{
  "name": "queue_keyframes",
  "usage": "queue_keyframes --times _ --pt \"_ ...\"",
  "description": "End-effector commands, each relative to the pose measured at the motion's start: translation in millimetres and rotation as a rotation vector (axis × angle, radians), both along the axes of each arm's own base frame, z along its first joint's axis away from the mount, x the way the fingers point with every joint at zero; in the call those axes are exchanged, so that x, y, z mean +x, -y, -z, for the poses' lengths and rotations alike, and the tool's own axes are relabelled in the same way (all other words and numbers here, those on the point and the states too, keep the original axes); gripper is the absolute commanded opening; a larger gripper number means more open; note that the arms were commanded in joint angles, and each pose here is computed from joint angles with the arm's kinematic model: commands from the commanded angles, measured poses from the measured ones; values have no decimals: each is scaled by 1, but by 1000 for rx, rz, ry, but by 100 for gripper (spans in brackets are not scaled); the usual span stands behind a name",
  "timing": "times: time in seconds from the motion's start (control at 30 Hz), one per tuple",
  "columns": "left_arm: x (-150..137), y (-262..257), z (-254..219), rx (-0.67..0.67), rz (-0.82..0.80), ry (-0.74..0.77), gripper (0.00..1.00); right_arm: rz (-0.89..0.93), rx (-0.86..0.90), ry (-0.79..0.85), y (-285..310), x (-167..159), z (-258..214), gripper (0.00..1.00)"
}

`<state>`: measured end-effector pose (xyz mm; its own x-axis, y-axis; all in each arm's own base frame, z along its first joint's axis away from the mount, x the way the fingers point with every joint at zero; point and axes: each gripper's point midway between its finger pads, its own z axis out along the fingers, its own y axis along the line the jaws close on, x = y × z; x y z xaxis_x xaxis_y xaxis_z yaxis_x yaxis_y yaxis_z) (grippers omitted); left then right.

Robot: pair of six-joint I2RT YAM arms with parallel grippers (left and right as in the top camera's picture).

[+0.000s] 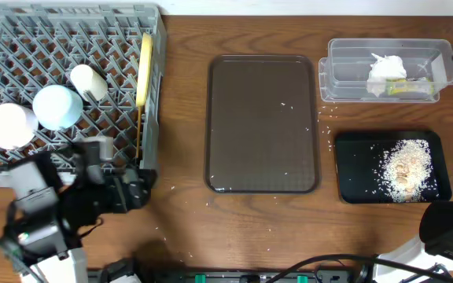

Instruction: Sort waste into correct bins and load items into the dishwasher

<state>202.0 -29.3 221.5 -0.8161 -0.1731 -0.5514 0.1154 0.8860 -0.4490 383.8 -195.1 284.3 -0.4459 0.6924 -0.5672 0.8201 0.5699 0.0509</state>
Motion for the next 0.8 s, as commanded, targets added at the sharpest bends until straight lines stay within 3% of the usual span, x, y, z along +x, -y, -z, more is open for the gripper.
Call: queue_keyframes --times 0.0,0.3,0.53,0.77 --pt "5 22 23 163 258 73 89 -4 -7 -13 1 0 2 99" --pt "28 67 69 340 492 224 89 -4 -7 -13 1 0 2 99" --pt "35 65 94 328 409 220 89 -4 -7 -13 1 0 2 99" --pt "48 67 111 331 360 431 89 -4 -7 -13 1 0 2 99"
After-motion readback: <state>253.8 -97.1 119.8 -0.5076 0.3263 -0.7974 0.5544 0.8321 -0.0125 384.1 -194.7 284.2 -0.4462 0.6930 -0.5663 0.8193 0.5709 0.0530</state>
